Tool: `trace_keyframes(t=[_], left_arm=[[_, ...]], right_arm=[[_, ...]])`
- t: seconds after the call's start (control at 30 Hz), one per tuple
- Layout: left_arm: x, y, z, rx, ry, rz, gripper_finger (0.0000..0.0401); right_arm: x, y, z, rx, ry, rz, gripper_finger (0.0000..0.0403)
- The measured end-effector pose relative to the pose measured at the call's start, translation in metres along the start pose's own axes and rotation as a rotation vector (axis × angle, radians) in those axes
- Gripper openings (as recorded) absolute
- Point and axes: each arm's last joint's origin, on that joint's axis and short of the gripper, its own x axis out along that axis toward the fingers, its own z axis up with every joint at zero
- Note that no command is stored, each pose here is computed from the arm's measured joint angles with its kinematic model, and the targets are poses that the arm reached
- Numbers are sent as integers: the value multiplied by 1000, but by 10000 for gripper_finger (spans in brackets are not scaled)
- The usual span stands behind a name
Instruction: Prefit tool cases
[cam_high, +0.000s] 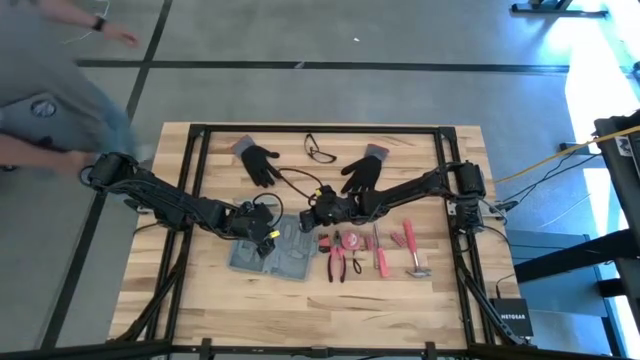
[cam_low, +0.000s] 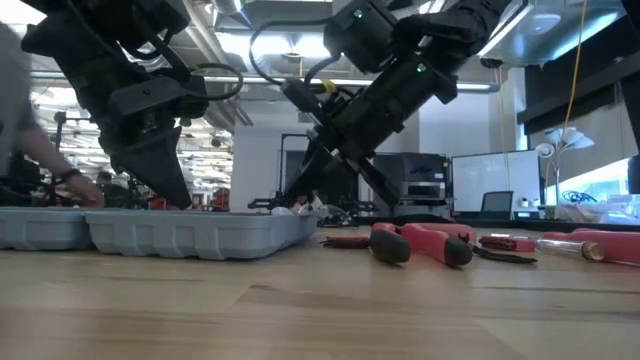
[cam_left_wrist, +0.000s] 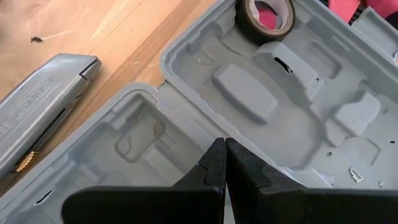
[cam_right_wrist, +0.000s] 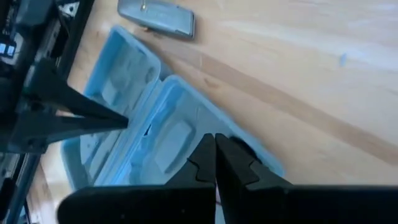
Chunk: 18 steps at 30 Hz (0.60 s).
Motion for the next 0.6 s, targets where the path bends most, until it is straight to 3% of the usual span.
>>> trace_keyframes(t=[0.2,0.43,0.6], left_arm=[[0,0,0,-13,0,-1,0],[0,0,0,-48,-1,-3,0],[0,0,0,-83,-2,-4,0]], right_arm=[[6,-9,-4,-7,-3,-73,0],[23,-12,-12,28,16,-16,0],[16,-9,-9,5,18,-14,0]])
